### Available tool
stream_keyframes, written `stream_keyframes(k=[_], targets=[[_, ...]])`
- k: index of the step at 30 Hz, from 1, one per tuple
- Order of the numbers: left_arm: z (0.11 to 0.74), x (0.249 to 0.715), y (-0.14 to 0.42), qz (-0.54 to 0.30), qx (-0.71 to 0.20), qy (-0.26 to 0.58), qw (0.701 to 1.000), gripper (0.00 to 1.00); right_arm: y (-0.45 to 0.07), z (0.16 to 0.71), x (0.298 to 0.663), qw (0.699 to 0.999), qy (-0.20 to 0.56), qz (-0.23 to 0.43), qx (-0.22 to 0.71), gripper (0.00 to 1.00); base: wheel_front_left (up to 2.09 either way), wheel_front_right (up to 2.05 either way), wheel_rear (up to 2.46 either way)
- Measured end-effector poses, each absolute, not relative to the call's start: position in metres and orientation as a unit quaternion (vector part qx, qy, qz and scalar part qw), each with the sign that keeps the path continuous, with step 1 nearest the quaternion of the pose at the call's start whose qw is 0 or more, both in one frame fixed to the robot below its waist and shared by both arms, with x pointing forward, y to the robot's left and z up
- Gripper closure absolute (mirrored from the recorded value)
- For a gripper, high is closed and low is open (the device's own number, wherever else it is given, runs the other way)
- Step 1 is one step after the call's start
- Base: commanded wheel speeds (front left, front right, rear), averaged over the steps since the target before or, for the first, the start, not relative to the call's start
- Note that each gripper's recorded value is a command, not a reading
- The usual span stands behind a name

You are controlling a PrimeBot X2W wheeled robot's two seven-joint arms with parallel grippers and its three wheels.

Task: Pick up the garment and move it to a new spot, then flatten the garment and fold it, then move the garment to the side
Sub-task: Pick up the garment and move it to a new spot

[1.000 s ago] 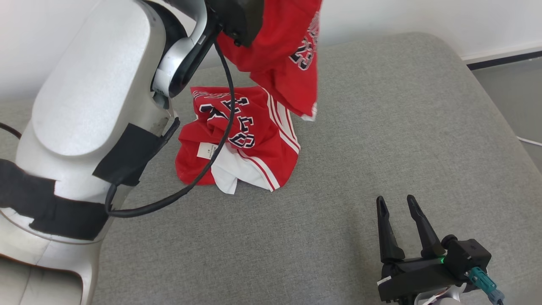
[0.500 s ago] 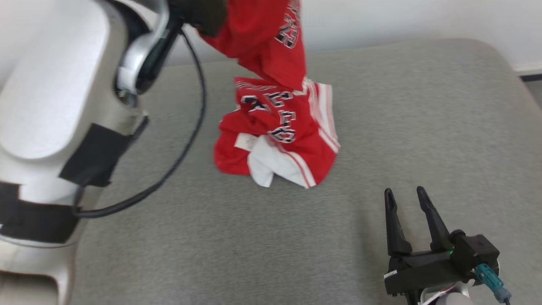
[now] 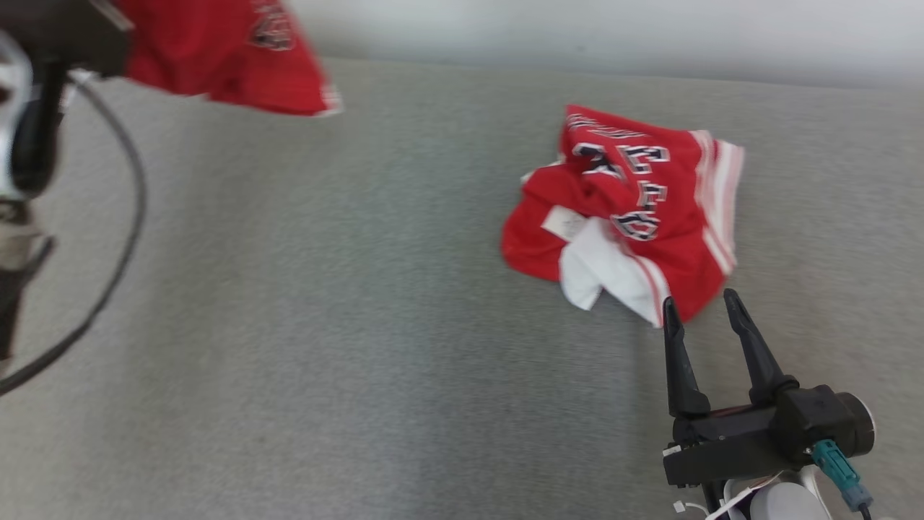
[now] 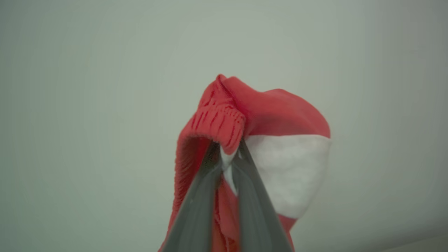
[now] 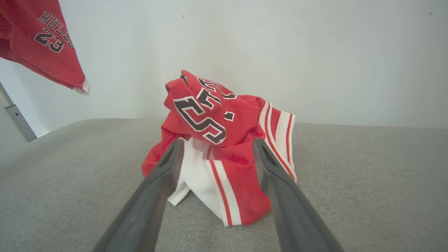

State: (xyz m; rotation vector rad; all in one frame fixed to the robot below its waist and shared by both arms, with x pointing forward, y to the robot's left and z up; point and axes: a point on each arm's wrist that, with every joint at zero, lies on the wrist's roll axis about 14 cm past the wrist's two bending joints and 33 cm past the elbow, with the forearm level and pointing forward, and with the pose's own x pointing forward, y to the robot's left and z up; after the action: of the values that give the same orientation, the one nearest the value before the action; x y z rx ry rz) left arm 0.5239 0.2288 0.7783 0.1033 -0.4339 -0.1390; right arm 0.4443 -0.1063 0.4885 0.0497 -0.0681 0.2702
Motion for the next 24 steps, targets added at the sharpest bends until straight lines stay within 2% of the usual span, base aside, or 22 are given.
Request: stream_keyframes(k=[6,10,17,24], targets=[[0.763,0.491,0.328,0.048,0.078,-0.194,0.977,1.00,-0.071,0.486,0.454,0.982,-0.039,0.185,0.013,0.00,0.00,0.00,0.00],[0.750,0.472,0.368,0.099,0.082,-0.178,0.976,1.00,-0.053,0.482,0.460,0.976,-0.041,0.214,0.008,0.00,0.00,0.00,0.00],[0.726,0.457,0.403,0.145,0.094,-0.151,0.973,1.00,-0.033,0.472,0.465,0.969,-0.037,0.244,0.010,0.00,0.00,0.00,0.00],[0.680,0.464,0.422,0.168,0.078,-0.114,0.976,1.00,-0.030,0.460,0.470,0.965,-0.034,0.259,0.002,0.00,0.00,0.00,0.00]])
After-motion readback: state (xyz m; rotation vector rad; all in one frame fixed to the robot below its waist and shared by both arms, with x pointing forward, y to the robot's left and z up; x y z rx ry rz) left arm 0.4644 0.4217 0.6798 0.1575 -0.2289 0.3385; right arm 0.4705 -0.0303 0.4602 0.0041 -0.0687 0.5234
